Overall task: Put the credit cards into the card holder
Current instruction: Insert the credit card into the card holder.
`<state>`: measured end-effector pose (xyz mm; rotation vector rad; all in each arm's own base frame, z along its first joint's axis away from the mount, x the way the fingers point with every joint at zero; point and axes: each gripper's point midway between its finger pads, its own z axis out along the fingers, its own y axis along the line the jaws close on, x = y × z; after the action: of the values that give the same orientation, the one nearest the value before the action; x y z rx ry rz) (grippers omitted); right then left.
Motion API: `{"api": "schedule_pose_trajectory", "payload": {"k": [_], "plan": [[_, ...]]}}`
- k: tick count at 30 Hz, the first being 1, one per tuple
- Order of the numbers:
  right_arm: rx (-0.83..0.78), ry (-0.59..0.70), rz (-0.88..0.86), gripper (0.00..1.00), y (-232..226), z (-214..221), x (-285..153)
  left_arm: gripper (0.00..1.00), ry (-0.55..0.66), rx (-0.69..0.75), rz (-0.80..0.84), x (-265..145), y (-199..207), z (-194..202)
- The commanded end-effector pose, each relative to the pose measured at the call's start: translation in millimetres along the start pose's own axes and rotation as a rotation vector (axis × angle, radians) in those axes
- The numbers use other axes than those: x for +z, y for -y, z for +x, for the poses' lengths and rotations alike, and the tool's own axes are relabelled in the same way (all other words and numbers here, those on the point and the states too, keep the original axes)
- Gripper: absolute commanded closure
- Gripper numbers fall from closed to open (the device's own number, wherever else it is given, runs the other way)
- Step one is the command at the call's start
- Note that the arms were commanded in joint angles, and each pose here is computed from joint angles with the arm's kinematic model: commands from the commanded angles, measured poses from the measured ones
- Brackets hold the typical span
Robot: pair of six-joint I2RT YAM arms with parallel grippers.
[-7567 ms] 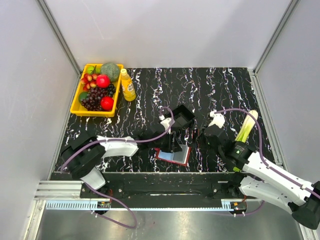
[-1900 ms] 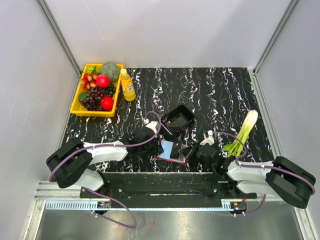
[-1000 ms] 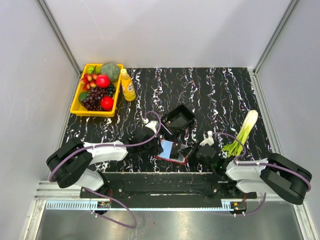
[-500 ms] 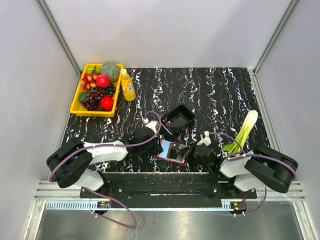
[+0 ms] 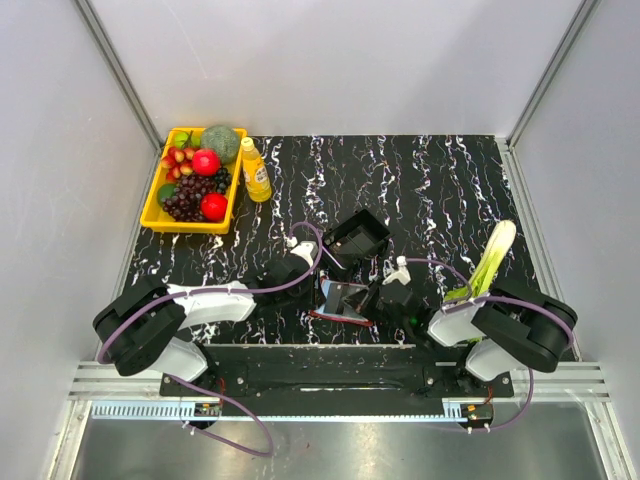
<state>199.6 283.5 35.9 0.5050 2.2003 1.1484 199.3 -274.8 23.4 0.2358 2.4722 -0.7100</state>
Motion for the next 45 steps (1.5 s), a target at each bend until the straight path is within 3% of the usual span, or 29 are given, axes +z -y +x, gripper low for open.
{"api": "schedule_pose_trajectory", "payload": {"k": [1,9,12,14,17,23,31,37,45], "plan": [[-0.033,-0.073,0.033,1.0,6,17,8,0.69,-0.008,0.01,-0.037,2,-9,3],[-0.069,-0.117,0.049,0.99,3,26,22,0.68,0.002,0.002,-0.026,0,-6,2],[-0.065,-0.108,0.041,0.93,2,24,19,0.68,0.002,0.002,-0.032,0,-8,2],[-0.072,-0.091,0.056,0.82,6,20,14,0.68,0.004,0.002,-0.034,0,-8,1],[-0.104,-0.059,0.074,0.8,5,10,5,0.68,0.006,0.0,-0.047,0,-11,1],[-0.208,0.017,0.104,0.62,-8,-16,-18,0.68,0.015,-0.002,-0.058,-2,-14,0],[-0.194,0.126,0.259,0.57,31,-41,-58,0.67,0.099,0.007,0.0,-25,2,-23],[-0.168,0.129,0.346,0.56,58,-44,-82,0.58,0.198,0.007,-0.024,-46,-3,-45],[-0.17,0.087,0.378,0.51,66,-37,-88,0.53,0.166,-0.024,-0.098,-41,-35,-29]]}}
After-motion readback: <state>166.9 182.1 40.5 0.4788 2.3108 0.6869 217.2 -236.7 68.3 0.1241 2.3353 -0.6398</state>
